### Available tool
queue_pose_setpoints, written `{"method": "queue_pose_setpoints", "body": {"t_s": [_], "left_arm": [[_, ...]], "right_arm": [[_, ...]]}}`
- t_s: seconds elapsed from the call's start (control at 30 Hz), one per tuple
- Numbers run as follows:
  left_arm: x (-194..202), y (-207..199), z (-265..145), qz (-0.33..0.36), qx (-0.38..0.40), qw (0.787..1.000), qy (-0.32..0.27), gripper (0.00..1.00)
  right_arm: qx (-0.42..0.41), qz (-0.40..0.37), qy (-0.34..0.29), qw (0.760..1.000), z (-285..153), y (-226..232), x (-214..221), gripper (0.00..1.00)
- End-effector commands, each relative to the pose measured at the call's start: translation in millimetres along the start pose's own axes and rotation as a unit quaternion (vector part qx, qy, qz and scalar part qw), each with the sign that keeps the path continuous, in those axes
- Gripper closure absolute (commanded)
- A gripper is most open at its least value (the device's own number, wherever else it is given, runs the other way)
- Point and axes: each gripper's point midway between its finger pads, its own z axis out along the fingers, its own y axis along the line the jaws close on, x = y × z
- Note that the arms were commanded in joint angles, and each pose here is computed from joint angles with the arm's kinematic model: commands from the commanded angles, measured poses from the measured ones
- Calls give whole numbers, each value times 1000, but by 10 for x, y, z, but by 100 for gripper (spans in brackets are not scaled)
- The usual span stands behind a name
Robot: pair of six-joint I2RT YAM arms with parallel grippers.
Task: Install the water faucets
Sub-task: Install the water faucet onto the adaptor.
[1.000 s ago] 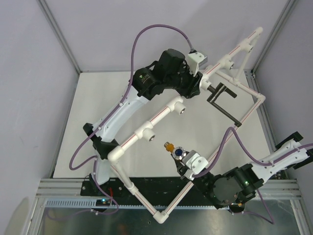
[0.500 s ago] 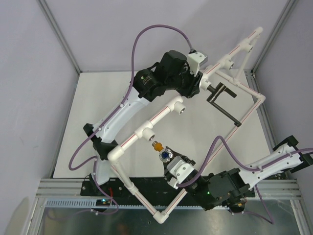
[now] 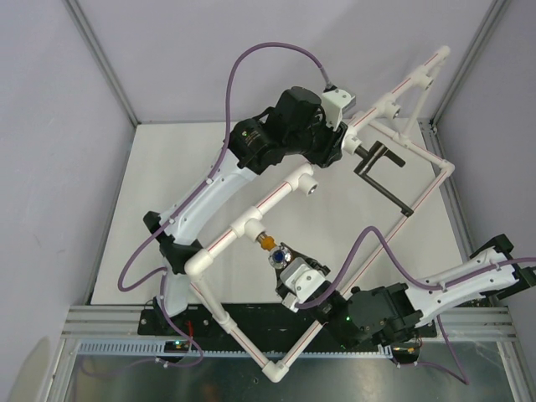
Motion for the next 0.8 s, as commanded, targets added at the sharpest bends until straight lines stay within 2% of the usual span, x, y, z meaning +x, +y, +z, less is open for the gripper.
{"method": "queue_pose_setpoints", "body": {"t_s": [0.0,0.4,0.77], "left_arm": [[1401,397,555,43,-51,968,241,100],[1415,433,549,45,-61,967,243,100],[1396,432,544,55,-63,967,241,100]], "right_arm": [[-3,34,-6,999,38,-29,-78,100],[1,23,7,1000,138,-11,-10,100],[11,-78,26,997,211,-47,114,100]]}}
